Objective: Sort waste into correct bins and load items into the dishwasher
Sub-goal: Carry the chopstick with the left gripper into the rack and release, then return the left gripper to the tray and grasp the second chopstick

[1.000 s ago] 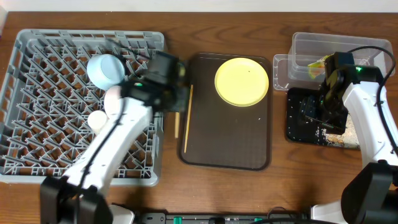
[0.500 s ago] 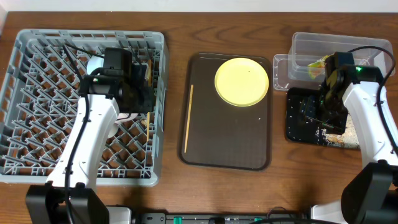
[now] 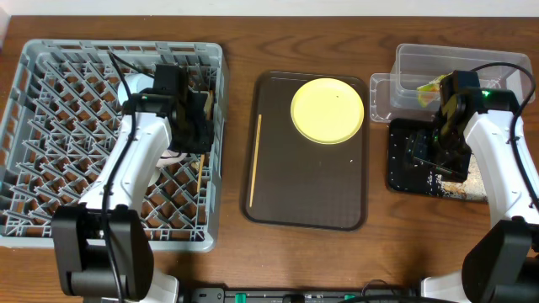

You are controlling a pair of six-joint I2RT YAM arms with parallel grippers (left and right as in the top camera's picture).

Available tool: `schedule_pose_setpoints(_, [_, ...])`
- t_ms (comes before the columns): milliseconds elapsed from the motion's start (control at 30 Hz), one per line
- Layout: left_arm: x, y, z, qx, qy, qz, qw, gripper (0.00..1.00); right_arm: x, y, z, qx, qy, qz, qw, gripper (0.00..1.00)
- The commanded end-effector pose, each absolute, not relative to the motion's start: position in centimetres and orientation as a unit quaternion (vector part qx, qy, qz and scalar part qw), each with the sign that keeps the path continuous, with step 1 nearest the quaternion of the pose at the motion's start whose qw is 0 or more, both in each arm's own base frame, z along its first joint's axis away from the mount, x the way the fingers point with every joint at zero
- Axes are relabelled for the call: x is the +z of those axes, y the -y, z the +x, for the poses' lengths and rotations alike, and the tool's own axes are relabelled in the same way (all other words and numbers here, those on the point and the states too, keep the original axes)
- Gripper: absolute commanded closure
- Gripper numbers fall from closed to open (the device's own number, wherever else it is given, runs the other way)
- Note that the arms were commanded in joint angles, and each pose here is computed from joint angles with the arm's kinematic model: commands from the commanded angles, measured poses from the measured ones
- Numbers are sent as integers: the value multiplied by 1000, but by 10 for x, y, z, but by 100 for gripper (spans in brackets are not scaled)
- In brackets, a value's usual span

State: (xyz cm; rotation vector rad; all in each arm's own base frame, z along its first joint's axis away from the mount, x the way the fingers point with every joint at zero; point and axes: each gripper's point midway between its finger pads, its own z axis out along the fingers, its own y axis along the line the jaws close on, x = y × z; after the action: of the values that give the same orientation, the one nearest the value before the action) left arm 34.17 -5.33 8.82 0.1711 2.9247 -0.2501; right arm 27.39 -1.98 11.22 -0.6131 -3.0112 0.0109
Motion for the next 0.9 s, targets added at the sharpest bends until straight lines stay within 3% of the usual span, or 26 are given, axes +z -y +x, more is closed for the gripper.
schedule_pose_setpoints(0, [94, 51, 347, -82, -988, 60, 113, 49, 121, 21, 276, 2, 980, -196, 18, 24])
schedule_pose_setpoints(133, [104, 52, 351, -83, -987, 57, 127, 38, 121, 22, 276, 2, 980, -196, 18, 24])
schedule_pose_setpoints(467, [155, 81, 349, -101, -972, 79, 194, 38, 120, 22, 277, 1, 980, -197, 16, 24])
schedule_pose_setpoints(867, [108, 154, 336, -76, -975, 153, 145, 38, 120, 21, 276, 1, 980, -197, 18, 24])
